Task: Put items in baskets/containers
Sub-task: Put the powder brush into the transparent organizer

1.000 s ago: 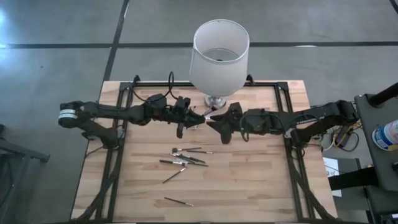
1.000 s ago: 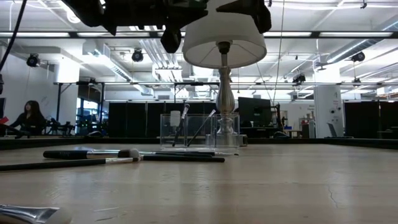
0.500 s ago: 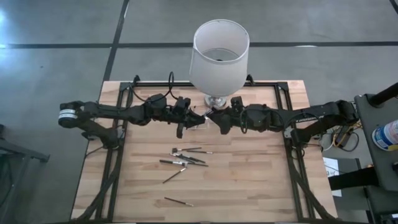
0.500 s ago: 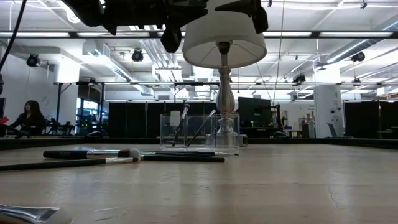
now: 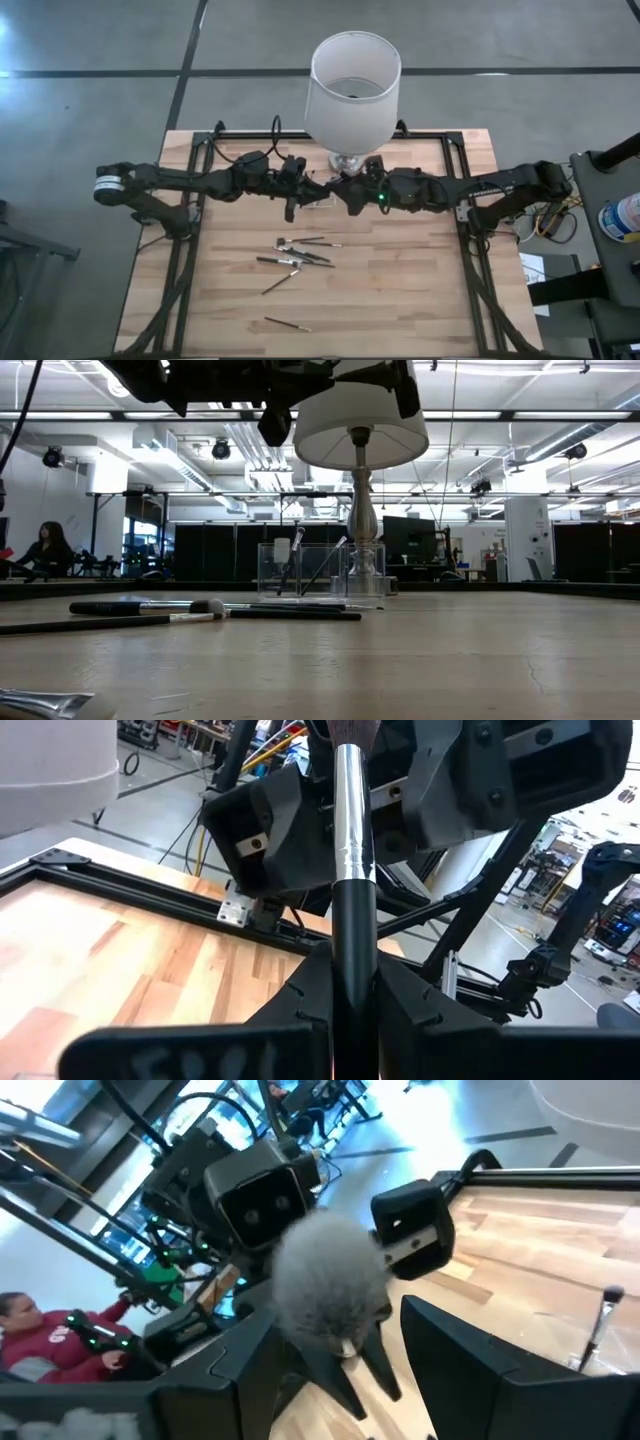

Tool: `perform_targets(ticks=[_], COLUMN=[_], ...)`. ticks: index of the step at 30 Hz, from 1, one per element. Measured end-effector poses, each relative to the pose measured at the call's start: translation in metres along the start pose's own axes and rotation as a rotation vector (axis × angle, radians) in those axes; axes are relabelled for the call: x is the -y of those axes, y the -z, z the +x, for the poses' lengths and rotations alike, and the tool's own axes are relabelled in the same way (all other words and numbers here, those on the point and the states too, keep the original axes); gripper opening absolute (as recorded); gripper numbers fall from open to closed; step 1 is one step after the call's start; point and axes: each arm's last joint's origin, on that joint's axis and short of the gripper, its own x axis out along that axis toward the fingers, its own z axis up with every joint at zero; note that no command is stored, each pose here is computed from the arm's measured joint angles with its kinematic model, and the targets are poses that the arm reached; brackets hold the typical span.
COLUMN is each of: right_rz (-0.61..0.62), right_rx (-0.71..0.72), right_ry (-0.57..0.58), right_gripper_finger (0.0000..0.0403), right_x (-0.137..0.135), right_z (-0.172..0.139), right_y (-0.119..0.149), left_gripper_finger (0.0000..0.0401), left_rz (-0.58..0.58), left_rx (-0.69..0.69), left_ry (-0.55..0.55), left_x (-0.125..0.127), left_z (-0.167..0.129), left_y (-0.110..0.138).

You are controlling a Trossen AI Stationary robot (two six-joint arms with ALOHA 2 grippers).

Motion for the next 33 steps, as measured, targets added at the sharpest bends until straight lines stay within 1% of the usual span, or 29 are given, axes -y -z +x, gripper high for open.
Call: perform_targets(ticks=[6, 12, 21, 26, 29, 33], right_rz=[-0.018, -0.032, -0.004, -0.013, -0.019, -0.027], right_rx=[-0.006, 0.012, 0.002, 0.003, 0.002, -0.002], right_ry=[0.009, 0.022, 0.045, 0.045, 0.045, 0.057], right_gripper_finger=[0.0164, 0.0134, 0.0127, 0.0122, 0.0099, 0.0051], right_x=[-0.002, -0.004, -0.002, -0.002, -0.002, -0.001], right_z=[0.009, 0.002, 0.000, -0.001, -0.001, -0.001], right_y=[0.003, -0.003, -0.003, -0.004, -0.004, -0.003], left_gripper_finger=[0.0037, 0.0037, 0.0037, 0.0037, 0.0037, 0.0037], left_rz=[-0.001, 0.003, 0.006, 0.006, 0.006, 0.006], left_rx=[-0.005, -0.006, -0.005, 0.001, 0.002, 0.002], left_ry=[-0.002, -0.013, -0.014, -0.030, -0.032, -0.035], left_x=[0.000, -0.001, -0.001, -0.001, -0.001, -0.002], left_z=[0.000, 0.000, 0.000, 0.000, 0.000, 0.000], left_y=[0.001, 0.001, 0.001, 0.000, 0.000, 0.001])
